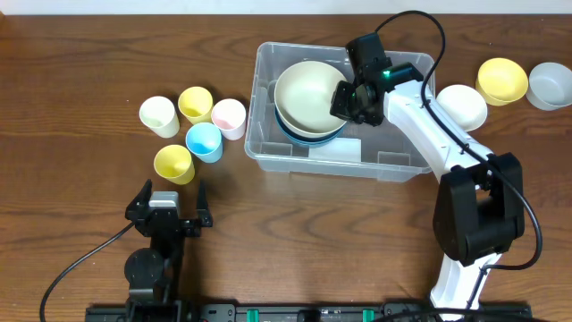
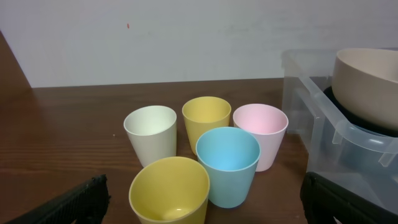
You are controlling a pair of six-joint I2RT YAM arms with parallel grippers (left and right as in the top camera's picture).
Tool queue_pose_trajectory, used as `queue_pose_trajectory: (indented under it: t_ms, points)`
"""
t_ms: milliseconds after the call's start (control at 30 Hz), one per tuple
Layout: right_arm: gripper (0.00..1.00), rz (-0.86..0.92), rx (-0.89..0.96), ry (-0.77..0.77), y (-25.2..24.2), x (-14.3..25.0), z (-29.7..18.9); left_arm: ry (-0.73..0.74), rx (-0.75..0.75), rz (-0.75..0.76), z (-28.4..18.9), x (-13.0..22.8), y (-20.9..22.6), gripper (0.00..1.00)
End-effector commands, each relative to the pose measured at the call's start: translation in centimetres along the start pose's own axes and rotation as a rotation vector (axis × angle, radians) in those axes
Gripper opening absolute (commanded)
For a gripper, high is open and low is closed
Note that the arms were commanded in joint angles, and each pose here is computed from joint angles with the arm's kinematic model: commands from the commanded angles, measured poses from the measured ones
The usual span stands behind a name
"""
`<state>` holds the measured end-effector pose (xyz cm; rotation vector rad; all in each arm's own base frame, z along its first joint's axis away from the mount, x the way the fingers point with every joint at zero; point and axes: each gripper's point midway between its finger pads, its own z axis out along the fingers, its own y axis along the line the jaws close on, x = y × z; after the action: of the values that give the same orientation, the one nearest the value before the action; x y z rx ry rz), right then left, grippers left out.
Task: Pack container
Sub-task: 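Carry the white bowl into the bin onto the teal bowls, then open the right gripper and raise it out of the bin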
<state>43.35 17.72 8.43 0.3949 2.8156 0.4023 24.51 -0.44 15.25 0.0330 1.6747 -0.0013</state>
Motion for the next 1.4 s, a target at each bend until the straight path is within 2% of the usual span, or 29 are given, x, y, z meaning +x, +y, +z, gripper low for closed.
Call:
queue_pose_trajectory:
  t_ms: [0,233,500,567,700,833,933,1033,1167,1367]
  points:
    - [0.01,-0.022,-0.001,-0.041,0.5,-0.9,-0.9,0.046,0.012,0.013,0.1,1.5,-0.2,0.98]
    - [0.09,-0.022,-0.001,-0.041,0.5,-0.9,-0.9,0.046,0.012,0.013,0.1,1.5,-0.2,0.98]
    - [0.41,-0.034,-0.025,-0.042,1.0,-1.0,-0.9,0.046,0.012,0.013,0.1,1.5,-0.2,0.98]
    - [0.45,-0.036,-0.035,-0.042,1.2,-1.1,-0.9,0.046,0.012,0.013,0.1,1.5,-0.2,0.98]
    - [0.47,-0.039,-0.068,-0.042,1.9,-1.2,-1.0,0.046,0.012,0.013,0.1,1.5,-0.2,0.98]
    - [0.46,-0.047,-0.077,-0.054,2.2,-1.5,-1.4,0.046,0.012,0.013,0.1,1.5,-0.2,0.98]
    - [0.40,-0.059,-0.089,-0.067,2.6,-2.0,-1.9,0.046,0.012,0.013,0.1,1.5,-0.2,0.98]
    - [0.26,-0.079,-0.103,-0.086,3.3,-2.7,-2.7,0.046,0.012,0.013,0.1,1.5,-0.2,0.98]
    - [0.13,-0.091,-0.113,-0.108,4.1,-3.6,-4.3,0.046,0.012,0.013,0.1,1.5,-0.2,0.98]
    - [0.09,-0.089,-0.104,-0.100,4.1,-3.5,-4.8,0.046,0.012,0.013,0.1,1.5,-0.2,0.98]
